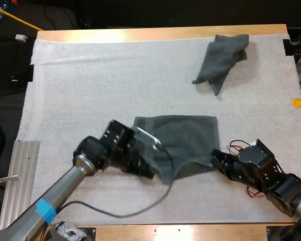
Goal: Pick towel from pile, fold and stack
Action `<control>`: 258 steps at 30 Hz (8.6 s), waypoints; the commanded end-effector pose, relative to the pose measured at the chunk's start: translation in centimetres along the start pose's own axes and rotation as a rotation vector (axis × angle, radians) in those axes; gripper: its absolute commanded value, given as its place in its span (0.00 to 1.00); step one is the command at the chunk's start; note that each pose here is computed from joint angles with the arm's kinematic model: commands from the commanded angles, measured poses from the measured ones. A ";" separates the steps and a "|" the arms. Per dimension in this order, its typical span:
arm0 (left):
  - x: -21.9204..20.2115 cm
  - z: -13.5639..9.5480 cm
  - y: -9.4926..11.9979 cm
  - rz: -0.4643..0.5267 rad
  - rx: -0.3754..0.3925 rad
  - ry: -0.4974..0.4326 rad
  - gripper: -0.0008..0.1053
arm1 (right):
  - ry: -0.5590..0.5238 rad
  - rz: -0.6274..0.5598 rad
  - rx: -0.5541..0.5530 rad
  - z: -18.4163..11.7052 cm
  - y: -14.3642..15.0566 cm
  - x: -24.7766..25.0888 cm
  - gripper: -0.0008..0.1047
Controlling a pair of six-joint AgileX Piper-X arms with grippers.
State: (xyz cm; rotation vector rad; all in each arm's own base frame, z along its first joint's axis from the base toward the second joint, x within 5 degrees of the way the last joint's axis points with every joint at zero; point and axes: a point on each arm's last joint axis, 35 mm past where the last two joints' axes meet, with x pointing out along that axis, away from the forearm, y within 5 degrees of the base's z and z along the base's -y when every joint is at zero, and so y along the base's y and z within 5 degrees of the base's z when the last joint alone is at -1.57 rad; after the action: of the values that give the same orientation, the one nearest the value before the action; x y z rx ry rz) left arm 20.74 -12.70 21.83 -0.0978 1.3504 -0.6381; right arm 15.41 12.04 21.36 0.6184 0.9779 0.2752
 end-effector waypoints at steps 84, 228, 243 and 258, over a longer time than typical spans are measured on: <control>-16.7 -6.6 -3.6 -0.244 -0.097 -0.388 0.54 | -0.022 -0.162 -0.556 4.6 3.0 -9.6 0.65; -15.0 -6.9 -2.7 -0.224 -0.330 -0.337 0.54 | 0.450 0.055 -0.521 2.2 8.4 13.5 0.66; -15.0 -6.9 -2.7 -0.218 -0.299 -0.340 0.54 | 0.224 0.130 -0.622 4.9 11.7 4.6 0.66; -15.0 -6.9 -2.7 -0.218 -0.299 -0.340 0.54 | 0.083 -0.044 -0.785 4.3 9.1 -9.9 0.66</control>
State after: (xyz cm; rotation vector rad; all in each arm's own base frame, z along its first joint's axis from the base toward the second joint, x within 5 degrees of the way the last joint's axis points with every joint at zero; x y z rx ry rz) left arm 12.26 -5.68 34.22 -0.5789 1.1121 -0.5491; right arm 14.66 13.54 34.82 -0.1163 0.8780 0.6131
